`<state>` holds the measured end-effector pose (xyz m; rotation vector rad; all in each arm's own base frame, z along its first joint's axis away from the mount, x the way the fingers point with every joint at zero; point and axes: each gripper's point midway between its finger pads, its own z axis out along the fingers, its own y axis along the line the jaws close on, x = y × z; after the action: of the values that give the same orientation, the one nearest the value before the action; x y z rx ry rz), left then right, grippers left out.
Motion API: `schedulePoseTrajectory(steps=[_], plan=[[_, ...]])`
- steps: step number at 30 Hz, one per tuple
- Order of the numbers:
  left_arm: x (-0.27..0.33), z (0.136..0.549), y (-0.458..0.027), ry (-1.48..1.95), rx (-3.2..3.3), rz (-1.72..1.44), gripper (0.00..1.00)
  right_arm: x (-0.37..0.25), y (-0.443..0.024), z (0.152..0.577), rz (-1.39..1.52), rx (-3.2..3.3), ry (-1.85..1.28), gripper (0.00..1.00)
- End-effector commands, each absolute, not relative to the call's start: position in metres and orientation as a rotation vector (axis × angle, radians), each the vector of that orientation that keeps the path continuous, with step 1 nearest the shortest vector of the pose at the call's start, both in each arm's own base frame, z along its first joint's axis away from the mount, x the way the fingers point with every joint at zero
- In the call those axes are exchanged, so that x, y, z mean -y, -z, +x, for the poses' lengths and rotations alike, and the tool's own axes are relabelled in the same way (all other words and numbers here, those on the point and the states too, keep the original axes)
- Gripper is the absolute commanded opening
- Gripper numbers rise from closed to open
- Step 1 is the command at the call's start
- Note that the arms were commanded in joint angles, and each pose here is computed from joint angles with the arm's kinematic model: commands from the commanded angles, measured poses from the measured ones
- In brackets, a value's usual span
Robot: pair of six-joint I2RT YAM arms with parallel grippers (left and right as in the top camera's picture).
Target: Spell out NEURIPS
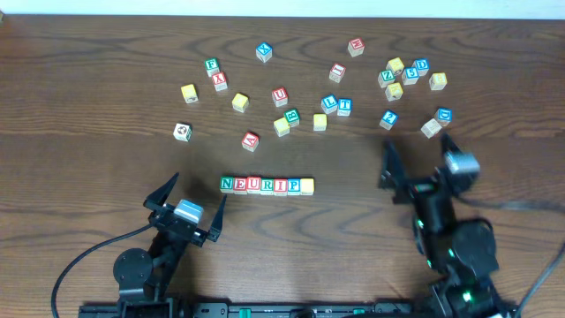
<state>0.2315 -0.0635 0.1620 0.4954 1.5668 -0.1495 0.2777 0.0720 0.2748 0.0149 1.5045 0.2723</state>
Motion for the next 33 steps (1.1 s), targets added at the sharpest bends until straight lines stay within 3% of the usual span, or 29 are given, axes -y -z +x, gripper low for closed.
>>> schedulePoseTrajectory(steps=[1,8,15,33], plan=[[0.063,0.231,-0.146,0.176,-1.620,0.477,0.98,-0.062,-0.260,0.259,-0.095,-1.435,-0.221,0.99],[0.063,0.231,-0.146,0.176,-1.620,0.477,0.98,-0.037,-0.231,0.241,-0.091,-1.341,-0.155,0.99],[0.063,0.231,-0.146,0.176,-1.620,0.477,0.98,-0.025,-0.154,0.245,-0.030,-1.659,-0.130,0.99],[0.063,0.231,-0.146,0.176,-1.620,0.477,0.98,-0.025,-0.155,0.245,-0.031,-1.653,-0.130,0.99]])
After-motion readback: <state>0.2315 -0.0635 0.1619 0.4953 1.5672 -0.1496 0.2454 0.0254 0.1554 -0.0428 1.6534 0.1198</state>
